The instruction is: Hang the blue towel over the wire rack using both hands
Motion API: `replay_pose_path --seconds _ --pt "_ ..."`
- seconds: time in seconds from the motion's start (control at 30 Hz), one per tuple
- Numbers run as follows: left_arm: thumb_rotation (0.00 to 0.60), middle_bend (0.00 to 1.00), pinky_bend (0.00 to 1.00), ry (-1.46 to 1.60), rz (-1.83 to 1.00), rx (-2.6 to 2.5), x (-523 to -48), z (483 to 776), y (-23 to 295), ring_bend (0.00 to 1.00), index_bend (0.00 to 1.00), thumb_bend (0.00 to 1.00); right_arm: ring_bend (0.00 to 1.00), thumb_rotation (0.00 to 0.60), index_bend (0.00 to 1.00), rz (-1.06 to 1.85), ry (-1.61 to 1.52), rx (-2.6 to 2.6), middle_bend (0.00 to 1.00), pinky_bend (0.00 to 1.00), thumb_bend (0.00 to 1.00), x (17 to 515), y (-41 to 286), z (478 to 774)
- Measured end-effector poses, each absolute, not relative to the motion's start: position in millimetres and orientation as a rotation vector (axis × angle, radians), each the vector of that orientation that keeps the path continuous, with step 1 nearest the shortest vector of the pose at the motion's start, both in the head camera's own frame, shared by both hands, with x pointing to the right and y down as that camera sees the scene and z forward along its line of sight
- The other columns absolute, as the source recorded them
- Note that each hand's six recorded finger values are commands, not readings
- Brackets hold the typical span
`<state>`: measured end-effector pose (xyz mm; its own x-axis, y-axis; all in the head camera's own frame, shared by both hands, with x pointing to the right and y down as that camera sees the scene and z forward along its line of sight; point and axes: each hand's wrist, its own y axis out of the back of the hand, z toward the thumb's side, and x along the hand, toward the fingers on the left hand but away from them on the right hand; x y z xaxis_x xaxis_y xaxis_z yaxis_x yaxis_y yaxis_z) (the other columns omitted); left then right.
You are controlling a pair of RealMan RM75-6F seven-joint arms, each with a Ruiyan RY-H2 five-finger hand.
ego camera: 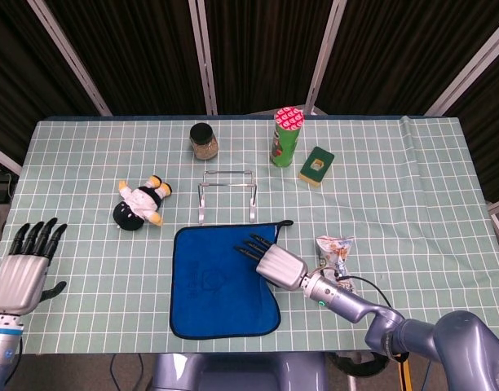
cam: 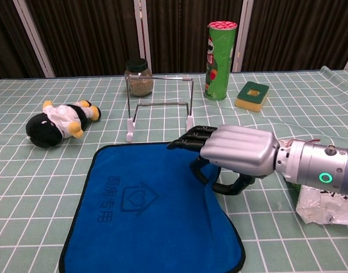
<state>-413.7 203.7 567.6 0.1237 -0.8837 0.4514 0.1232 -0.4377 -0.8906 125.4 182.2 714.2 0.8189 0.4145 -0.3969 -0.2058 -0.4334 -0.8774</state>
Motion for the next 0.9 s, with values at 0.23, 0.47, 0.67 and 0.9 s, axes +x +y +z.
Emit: replay_pose_path --seconds 0.23,0.47,0.67,0.9 --pt "0.6 0.0 0.0 0.528 -1.114 -1.675 -344.9 603.4 177.4 0.0 0.28 0.0 0.0 0.6 0.67 0.697 -0.195 -1.917 0.0 0.0 0.4 120.4 177.7 703.9" --pt "0.6 0.0 0.0 0.365 -0.911 -1.837 -279.3 654.7 184.0 0.0 0.33 0.01 0.0 0.6 0.67 0.725 -0.234 -1.945 0.0 0.0 0.4 120.4 172.6 698.7" --pt "0.6 0.0 0.0 0.241 -0.876 -1.865 -256.2 688.0 195.2 0.0 0.34 0.07 0.0 0.6 0.67 0.744 -0.248 -1.958 0.0 0.0 0.4 122.9 170.3 696.7" --pt "0.6 0.0 0.0 0.211 -0.859 -1.875 -243.7 703.6 200.5 0.0 0.34 0.09 0.0 0.6 0.67 0.749 -0.258 -1.966 0.0 0.0 0.4 123.2 170.0 697.6"
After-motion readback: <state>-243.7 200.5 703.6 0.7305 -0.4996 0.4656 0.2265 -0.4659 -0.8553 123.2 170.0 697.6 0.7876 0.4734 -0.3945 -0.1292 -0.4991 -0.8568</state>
